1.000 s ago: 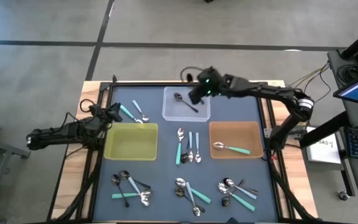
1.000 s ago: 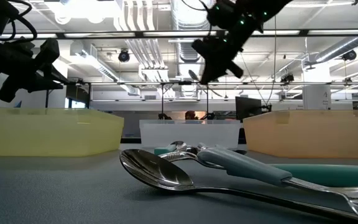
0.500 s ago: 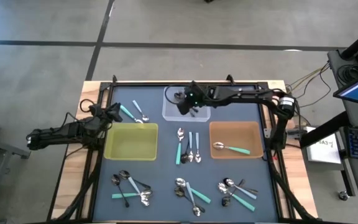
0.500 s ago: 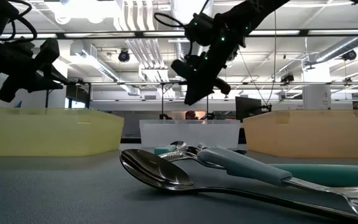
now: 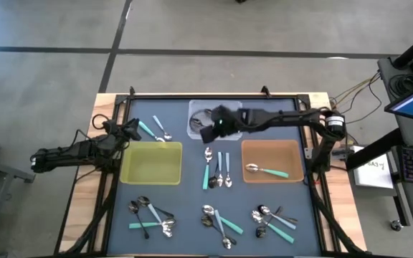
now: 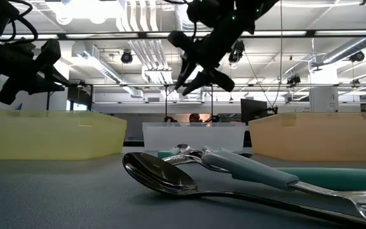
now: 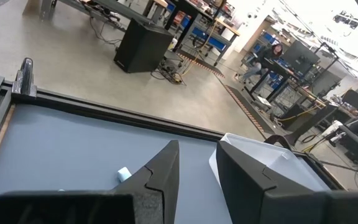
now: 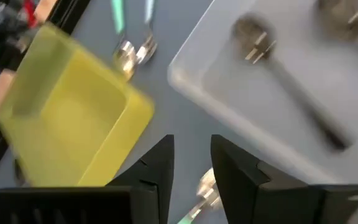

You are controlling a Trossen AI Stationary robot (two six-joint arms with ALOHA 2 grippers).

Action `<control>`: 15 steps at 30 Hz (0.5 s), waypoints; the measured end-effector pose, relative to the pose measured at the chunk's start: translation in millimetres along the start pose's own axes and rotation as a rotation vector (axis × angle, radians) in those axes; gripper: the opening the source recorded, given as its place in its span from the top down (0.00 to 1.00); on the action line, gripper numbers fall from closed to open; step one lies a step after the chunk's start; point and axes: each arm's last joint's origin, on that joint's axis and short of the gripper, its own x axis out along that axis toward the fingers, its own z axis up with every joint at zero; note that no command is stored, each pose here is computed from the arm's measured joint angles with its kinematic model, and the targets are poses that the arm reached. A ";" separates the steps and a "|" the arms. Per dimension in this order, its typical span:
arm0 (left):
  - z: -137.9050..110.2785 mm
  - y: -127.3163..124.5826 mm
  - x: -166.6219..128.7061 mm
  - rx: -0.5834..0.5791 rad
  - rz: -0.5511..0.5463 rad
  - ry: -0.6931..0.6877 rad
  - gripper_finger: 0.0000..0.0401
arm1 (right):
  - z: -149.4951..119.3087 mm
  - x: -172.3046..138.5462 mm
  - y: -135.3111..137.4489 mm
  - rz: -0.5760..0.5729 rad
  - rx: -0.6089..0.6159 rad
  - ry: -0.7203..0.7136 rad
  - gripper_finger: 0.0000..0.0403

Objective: Sort silverware by color (type)
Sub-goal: Put the blue spoon into the yellow bin

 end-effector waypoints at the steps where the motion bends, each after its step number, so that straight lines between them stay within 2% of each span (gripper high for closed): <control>1: 0.0 0.0 0.0 0.000 0.000 0.000 0.78 | -8.4 0.8 6.1 0.000 0.010 0.011 0.77; 8: 0.0 0.0 0.0 0.000 0.000 0.000 0.78 | -63.6 3.5 40.3 -0.055 0.079 -0.016 0.80; 15: 0.0 0.0 0.0 0.000 0.000 0.000 0.78 | -104.9 18.2 49.4 -0.128 0.126 0.011 0.80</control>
